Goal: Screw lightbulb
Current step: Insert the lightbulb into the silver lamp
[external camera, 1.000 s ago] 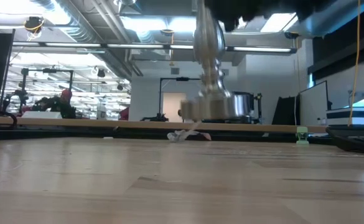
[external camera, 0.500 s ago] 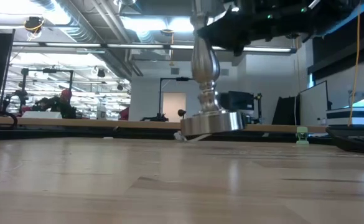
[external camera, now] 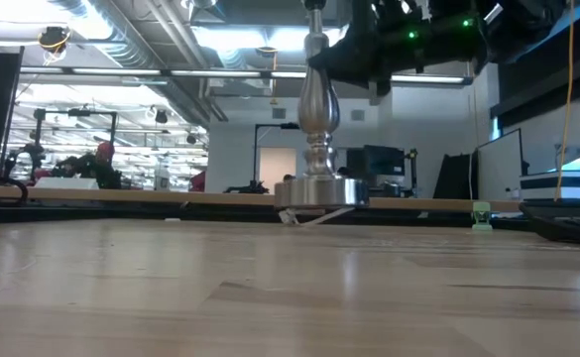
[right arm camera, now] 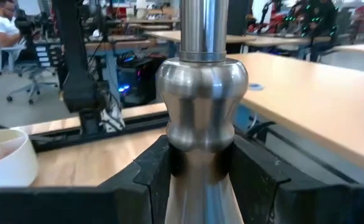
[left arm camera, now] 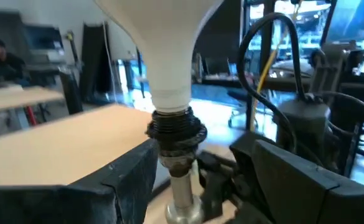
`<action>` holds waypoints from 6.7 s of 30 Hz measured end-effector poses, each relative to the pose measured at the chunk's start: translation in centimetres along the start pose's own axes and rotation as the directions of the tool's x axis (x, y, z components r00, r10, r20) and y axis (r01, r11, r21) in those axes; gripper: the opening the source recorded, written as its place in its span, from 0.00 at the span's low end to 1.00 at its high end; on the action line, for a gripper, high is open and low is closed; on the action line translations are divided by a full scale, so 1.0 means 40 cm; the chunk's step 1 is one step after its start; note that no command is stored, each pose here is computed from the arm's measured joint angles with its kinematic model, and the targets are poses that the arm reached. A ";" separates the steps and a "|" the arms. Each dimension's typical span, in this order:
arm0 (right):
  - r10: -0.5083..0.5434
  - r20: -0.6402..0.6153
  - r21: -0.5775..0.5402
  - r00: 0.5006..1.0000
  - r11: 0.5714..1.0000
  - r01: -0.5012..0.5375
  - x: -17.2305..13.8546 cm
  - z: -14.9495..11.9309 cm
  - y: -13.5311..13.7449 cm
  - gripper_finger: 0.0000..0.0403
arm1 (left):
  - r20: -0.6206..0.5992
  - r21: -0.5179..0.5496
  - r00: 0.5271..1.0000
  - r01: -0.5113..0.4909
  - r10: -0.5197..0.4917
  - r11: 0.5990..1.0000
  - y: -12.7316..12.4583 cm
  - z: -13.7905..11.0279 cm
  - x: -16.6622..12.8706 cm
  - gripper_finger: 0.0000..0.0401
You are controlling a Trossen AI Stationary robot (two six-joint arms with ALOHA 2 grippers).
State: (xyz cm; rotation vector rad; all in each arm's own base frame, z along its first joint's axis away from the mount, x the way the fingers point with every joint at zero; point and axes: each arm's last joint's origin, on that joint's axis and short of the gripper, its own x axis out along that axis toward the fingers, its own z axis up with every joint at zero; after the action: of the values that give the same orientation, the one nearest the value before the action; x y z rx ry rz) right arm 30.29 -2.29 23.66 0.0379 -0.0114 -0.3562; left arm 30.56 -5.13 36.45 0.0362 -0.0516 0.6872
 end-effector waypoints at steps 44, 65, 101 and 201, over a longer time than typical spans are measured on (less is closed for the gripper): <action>0.052 0.006 -0.070 0.999 0.996 -0.052 -0.001 0.002 0.004 0.35 | 0.078 0.068 0.997 0.017 -0.022 0.998 0.019 0.019 0.159 0.32; 0.757 0.016 0.004 0.653 0.654 -0.757 -0.042 0.073 0.052 0.33 | 0.072 -0.032 0.758 0.652 -0.649 0.758 -0.021 0.044 0.099 0.32; 0.783 -0.026 -0.005 0.621 0.621 -0.783 -0.031 0.115 0.060 0.31 | 0.062 0.097 0.717 0.688 -0.695 0.719 0.034 0.096 0.047 0.74; 0.324 0.067 -0.137 0.944 0.940 -0.313 0.003 0.132 0.030 0.31 | 0.193 0.093 0.977 0.068 -0.085 0.993 -0.004 0.110 0.058 0.34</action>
State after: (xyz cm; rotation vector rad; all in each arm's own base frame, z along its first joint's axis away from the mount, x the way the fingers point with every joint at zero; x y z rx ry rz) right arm 30.74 -1.39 28.96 -0.1033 -0.0824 -0.0320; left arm 32.32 -4.02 40.98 0.1880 -0.2102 0.6067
